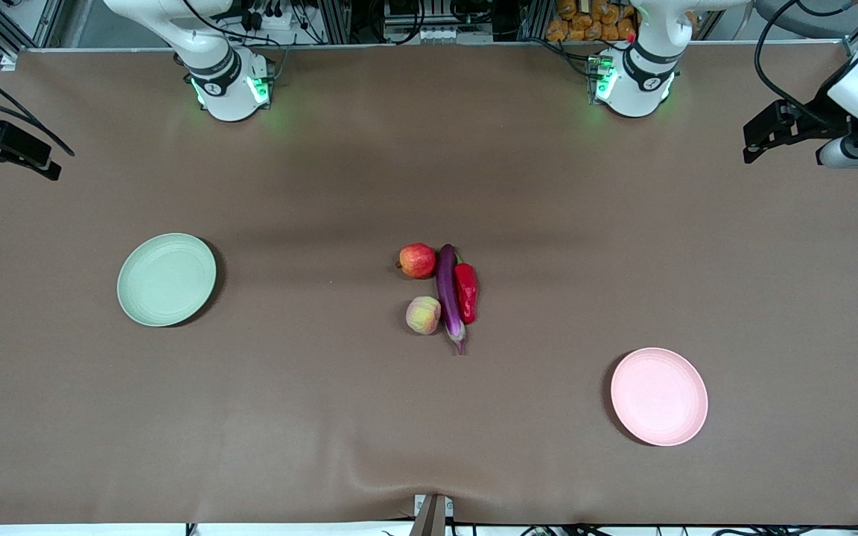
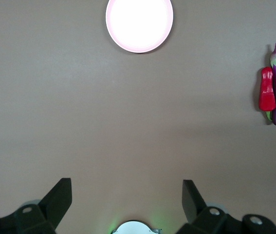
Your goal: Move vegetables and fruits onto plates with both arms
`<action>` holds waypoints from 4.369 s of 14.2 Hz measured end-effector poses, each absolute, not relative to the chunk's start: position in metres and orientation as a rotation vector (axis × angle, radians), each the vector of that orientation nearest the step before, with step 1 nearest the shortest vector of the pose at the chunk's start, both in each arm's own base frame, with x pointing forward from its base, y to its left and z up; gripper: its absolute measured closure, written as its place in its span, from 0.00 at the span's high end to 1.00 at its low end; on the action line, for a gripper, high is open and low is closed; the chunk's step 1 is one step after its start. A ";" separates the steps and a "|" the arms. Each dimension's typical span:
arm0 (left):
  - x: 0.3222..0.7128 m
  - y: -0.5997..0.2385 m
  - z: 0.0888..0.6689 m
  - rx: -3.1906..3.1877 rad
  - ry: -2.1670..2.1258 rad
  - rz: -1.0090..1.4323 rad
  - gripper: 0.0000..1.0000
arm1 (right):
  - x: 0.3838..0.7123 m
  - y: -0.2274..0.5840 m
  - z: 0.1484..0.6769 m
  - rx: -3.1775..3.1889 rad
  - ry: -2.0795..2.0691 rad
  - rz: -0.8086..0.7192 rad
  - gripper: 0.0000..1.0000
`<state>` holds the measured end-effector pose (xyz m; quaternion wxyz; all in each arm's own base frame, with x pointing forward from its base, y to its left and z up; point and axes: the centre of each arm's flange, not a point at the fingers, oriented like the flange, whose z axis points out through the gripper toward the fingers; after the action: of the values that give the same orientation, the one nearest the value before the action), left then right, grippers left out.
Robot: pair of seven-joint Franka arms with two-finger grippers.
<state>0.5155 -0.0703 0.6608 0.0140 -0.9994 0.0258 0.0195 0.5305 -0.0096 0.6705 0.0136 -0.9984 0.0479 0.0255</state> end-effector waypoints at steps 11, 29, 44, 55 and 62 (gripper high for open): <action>0.527 -0.073 0.644 -3.125 0.086 0.105 1.00 | 0.527 -0.013 0.671 -3.099 0.049 0.110 1.00; 0.630 -0.147 0.537 -3.247 -0.016 -0.169 1.00 | 0.526 -0.016 0.670 -3.089 0.057 0.122 1.00; 0.673 -0.283 0.405 -3.168 0.026 -0.264 1.00 | 0.526 -0.016 0.659 -3.085 0.056 0.207 1.00; 0.608 -0.402 0.313 -3.202 -0.030 0.012 1.00 | 0.525 -0.018 0.659 -3.084 0.063 0.219 1.00; 0.609 -0.402 0.231 -3.145 -0.401 0.077 1.00 | 0.526 -0.015 0.659 -3.085 0.055 0.202 1.00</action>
<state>0.6090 -0.4021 0.2311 -0.0151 -0.9916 -0.1265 0.0242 0.5263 -0.0153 0.6594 0.0249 -0.9974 0.0176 0.0653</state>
